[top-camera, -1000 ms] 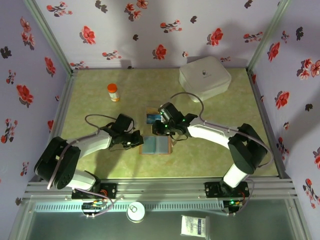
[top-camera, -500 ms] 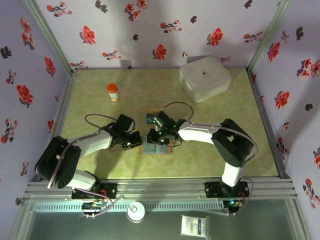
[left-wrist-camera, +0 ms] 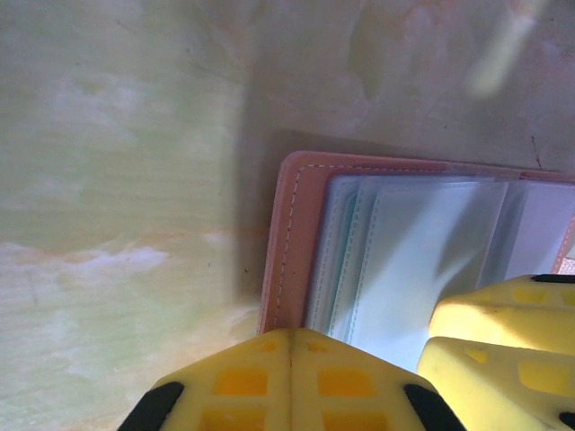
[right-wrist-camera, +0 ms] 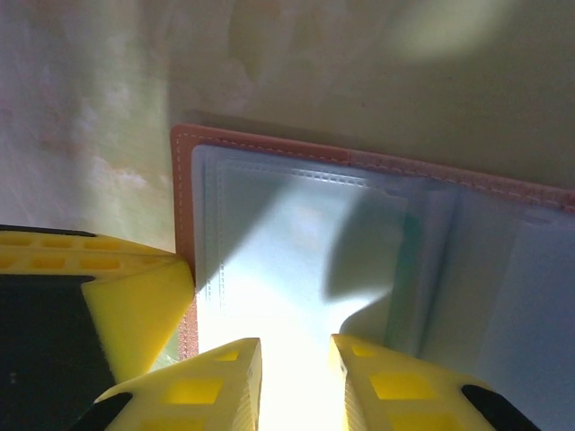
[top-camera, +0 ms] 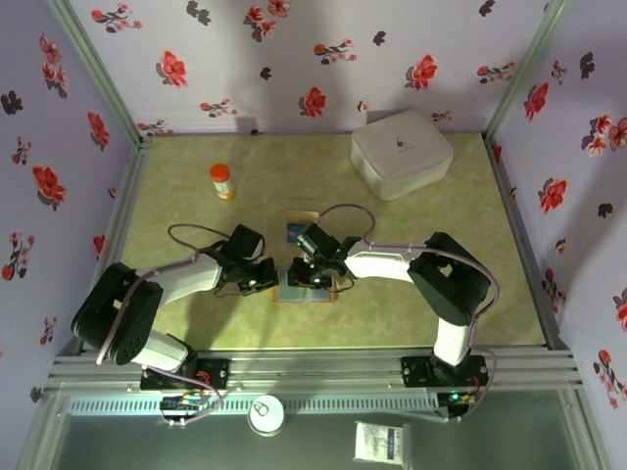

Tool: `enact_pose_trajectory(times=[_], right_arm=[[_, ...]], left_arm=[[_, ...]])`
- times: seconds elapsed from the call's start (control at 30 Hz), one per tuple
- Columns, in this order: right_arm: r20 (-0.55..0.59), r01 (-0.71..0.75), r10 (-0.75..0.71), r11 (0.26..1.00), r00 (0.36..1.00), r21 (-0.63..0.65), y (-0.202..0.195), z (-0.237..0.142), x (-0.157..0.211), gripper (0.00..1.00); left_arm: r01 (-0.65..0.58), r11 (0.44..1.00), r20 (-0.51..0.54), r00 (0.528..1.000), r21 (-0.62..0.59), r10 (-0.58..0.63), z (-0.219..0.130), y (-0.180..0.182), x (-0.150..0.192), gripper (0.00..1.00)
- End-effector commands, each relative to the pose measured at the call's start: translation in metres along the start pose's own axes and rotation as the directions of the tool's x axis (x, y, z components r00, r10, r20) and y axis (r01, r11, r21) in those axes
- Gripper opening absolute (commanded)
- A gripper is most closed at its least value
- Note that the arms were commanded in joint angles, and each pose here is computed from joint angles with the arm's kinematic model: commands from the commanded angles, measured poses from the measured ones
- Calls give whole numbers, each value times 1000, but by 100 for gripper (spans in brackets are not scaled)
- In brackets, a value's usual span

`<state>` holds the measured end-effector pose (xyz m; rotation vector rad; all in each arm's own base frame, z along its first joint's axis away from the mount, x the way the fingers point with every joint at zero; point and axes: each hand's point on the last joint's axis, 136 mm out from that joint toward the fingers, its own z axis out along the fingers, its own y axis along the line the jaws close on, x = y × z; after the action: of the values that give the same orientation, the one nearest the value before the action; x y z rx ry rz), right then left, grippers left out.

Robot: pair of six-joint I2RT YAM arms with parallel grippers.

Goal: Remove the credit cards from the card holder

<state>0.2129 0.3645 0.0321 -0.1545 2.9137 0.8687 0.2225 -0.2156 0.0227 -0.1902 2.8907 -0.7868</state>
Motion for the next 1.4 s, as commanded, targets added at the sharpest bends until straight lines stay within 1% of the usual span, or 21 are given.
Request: enact_pose_trajectory(times=[0.0, 0.37, 0.67, 0.8, 0.93, 1.03, 1.1, 1.23, 1.37], right_arm=[[13, -8, 7, 996, 1000, 83, -14, -5, 2, 27], [30, -7, 5, 997, 1000, 79, -20, -12, 5, 27], [46, -3, 2, 1000, 999, 16, -15, -14, 4, 25], [54, -8, 10, 999, 998, -43, -12, -15, 2, 25], [64, -9, 15, 994, 998, -107, -8, -17, 1, 25], [67, -18, 27, 990, 997, -137, -9, -18, 1, 24], [70, -25, 36, 988, 997, -154, -12, -19, 0, 24], [68, -44, 58, 981, 996, -191, -15, -19, -1, 24], [70, -59, 76, 974, 995, -219, -16, -20, -2, 24]], left_arm=[[-18, 999, -24, 1000, -43, 17, 4, 11, 8, 1], [-19, 999, -29, 999, -49, 17, 4, 12, 8, 1], [-18, 999, -26, 1000, -50, 16, 3, 10, 6, 1], [-14, 1000, 10, 1000, -15, 14, -8, -3, -1, 1], [-21, 999, 56, 998, 32, 19, -25, -21, -11, 4], [-23, 998, 66, 998, 66, 19, -31, -33, -13, 8], [-25, 996, 57, 998, 85, 20, -30, -40, -12, 10], [-20, 993, 35, 999, 113, 16, -21, -49, -7, 19], [-17, 993, 19, 1000, 114, 15, -12, -51, -4, 27]])
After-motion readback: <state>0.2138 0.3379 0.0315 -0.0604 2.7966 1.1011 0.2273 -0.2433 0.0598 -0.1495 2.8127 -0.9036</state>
